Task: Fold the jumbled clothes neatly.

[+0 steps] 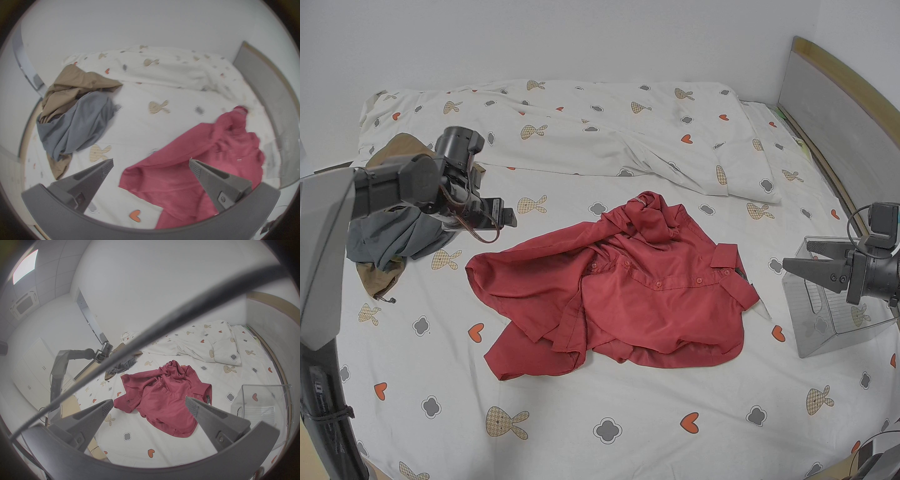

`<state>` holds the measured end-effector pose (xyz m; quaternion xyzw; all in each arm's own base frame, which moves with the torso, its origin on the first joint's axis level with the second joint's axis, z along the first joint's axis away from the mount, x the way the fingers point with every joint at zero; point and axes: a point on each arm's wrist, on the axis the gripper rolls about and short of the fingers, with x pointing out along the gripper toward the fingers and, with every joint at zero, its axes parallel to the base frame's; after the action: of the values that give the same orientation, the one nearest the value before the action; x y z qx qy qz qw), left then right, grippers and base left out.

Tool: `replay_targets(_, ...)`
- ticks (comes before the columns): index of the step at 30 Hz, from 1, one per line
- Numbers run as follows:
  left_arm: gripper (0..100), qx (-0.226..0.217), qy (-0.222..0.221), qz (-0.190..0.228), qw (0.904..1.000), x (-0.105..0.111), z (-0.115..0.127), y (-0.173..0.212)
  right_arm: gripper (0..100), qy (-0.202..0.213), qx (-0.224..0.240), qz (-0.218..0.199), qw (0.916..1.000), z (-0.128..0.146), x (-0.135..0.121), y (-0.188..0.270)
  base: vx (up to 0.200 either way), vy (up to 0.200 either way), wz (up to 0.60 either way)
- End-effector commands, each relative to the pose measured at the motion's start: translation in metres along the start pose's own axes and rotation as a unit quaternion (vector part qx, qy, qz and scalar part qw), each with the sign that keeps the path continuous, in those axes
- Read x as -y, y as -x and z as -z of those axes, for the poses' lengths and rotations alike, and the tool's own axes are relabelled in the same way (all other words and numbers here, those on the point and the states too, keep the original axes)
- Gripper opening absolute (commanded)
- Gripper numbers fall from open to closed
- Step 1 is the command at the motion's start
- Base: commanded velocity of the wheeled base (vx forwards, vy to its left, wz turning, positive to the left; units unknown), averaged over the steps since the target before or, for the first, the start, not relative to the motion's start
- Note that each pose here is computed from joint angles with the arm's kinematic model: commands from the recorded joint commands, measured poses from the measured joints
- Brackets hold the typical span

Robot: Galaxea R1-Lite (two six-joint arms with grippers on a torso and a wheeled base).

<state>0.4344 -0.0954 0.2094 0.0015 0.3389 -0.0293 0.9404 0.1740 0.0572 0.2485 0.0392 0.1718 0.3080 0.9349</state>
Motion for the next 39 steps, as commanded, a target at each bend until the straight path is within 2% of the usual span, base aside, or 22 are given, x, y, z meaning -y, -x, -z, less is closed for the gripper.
replay_targets(1,100,0.008,0.029,0.137,0.9901,-0.018,0.004,0.096,100,0.001,0.002,0.000,1.0000,0.000,0.000,0.001,0.000,0.000,0.00)
replay_targets(2,100,-0.003,0.034,0.188,0.9816,-0.028,0.019,0.120,100,0.001,0.003,0.001,1.0000,-0.001,0.000,0.001,0.000,0.000,0.00)
replay_targets(5,100,0.005,0.035,0.257,0.9658,-0.040,0.043,0.157,100,0.001,0.003,0.002,1.0000,-0.001,0.000,0.001,0.000,0.000,0.00)
replay_targets(6,100,0.006,0.035,0.259,0.9653,-0.041,0.044,0.159,100,0.001,0.003,0.002,1.0000,-0.001,0.000,0.001,0.000,0.000,0.00)
replay_targets(7,100,0.023,0.028,0.279,0.9596,-0.044,0.057,0.175,100,0.001,0.003,0.002,1.0000,-0.001,0.000,0.001,0.000,0.000,0.00)
replay_targets(11,100,0.080,0.010,0.271,0.9592,-0.045,0.083,0.199,100,0.001,0.003,0.002,1.0000,-0.001,0.000,0.001,0.000,0.000,0.00)
replay_targets(14,100,0.124,0.001,0.258,0.9582,-0.046,0.100,0.196,100,0.001,0.005,0.003,1.0000,-0.001,0.001,0.002,0.000,0.000,0.00)
replay_targets(17,100,0.135,0.007,0.224,0.9651,-0.048,0.110,0.182,100,0.000,0.002,0.002,1.0000,-0.001,0.001,0.001,0.000,0.000,0.00)
replay_targets(19,100,0.101,0.023,0.160,0.9817,-0.050,0.120,0.152,100,0.001,0.003,0.001,1.0000,-0.001,0.000,0.001,0.000,0.000,0.00)
replay_targets(21,100,0.062,0.033,0.088,0.9936,-0.054,0.126,0.121,100,0.001,0.002,0.001,1.0000,-0.001,0.000,0.001,0.000,0.000,0.00)
replay_targets(22,100,0.057,0.034,0.077,0.9948,-0.055,0.127,0.116,100,0.001,0.002,0.001,1.0000,-0.001,0.000,0.001,0.000,0.000,0.00)
replay_targets(23,100,0.038,0.038,0.024,0.9983,-0.059,0.133,0.094,100,0.001,0.003,0.001,1.0000,-0.001,0.000,0.001,0.000,0.000,0.00)
replay_targets(24,100,0.033,0.042,0.007,0.9985,-0.060,0.137,0.083,100,0.001,0.003,0.002,1.0000,-0.001,0.000,0.001,0.000,0.000,0.00)
replay_targets(28,100,0.046,0.087,0.023,0.9949,-0.048,0.142,0.065,100,0.000,0.004,0.005,1.0000,-0.001,0.001,0.002,0.000,0.000,0.00)
replay_targets(33,100,0.025,0.073,0.028,0.9966,-0.046,0.152,0.058,100,0.000,0.004,0.005,1.0000,-0.001,0.001,0.002,0.000,0.000,0.00)
replay_targets(36,100,0.008,0.048,0.024,0.9985,-0.047,0.155,0.041,100,0.000,0.003,0.004,1.0000,-0.001,0.001,0.001,0.000,0.000,0.00)
replay_targets(39,100,-0.002,0.053,0.018,0.9984,-0.048,0.153,0.015,100,0.000,0.004,0.005,1.0000,-0.001,0.002,0.001,0.000,0.000,0.00)
